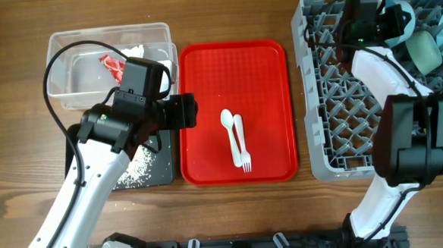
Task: Sort waste into correct bins and load items into the dishwasher rack
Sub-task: 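Grasp the light-blue bowl with the right gripper and place it in the rack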
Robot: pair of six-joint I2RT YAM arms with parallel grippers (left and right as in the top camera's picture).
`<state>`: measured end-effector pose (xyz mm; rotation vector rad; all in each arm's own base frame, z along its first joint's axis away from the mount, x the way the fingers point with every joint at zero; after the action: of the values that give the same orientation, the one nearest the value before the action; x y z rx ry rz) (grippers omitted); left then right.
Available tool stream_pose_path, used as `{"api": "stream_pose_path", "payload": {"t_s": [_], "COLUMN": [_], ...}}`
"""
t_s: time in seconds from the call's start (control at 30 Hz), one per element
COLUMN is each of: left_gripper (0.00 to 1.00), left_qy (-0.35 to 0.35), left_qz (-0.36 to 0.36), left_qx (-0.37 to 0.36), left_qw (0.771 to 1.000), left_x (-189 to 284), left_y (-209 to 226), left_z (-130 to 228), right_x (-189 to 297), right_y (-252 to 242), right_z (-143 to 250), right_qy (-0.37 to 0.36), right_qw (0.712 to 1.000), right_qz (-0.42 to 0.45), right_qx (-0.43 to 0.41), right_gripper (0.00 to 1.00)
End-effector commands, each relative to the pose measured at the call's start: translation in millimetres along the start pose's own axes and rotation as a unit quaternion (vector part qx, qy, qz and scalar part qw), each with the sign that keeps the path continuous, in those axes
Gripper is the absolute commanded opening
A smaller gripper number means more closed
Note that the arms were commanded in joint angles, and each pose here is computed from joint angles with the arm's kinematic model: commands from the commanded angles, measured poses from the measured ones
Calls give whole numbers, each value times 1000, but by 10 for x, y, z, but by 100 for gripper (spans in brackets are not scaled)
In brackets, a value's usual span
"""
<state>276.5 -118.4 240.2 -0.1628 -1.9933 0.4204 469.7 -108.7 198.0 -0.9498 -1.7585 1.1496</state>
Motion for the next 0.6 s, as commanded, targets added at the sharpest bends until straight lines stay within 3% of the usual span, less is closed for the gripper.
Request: {"api": "stream_pose_path", "payload": {"t_s": [0.0,0.27,0.43,0.57], "left_gripper": [82,82,82,83], "left_qy": [-1,-1,-1,-1], "left_qz": [0,0,0,0], "left_qx": [-1,-1,-1,-1], "left_qw": [1000,1000,1000,1000], "left_x": [6,6,6,6], "left_y": [4,4,4,4], "left_z": [-12,-12,-12,-12], "right_x": [88,373,506,625], "right_y": [226,496,608,479], "right_z": [-86,-52,62,41], "right_qy": [-23,-20,-2,-27], "right_qw": [999,997,995,990], "right_qz": [-28,-68,-92,-138], "right_qx": [3,28,38,25], "right_gripper": [4,5,32,47]}}
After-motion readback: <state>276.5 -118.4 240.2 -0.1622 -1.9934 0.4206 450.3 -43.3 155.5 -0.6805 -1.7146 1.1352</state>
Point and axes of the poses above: each gripper's point midway between its finger pads, its own x axis back along the fingers, its own y axis along the line the jaws close on, z = x × y, the point moved 6 cm from there along x, back along the fingers, and after that the axes turned 12 degrees about x, right-handed, at the moved point
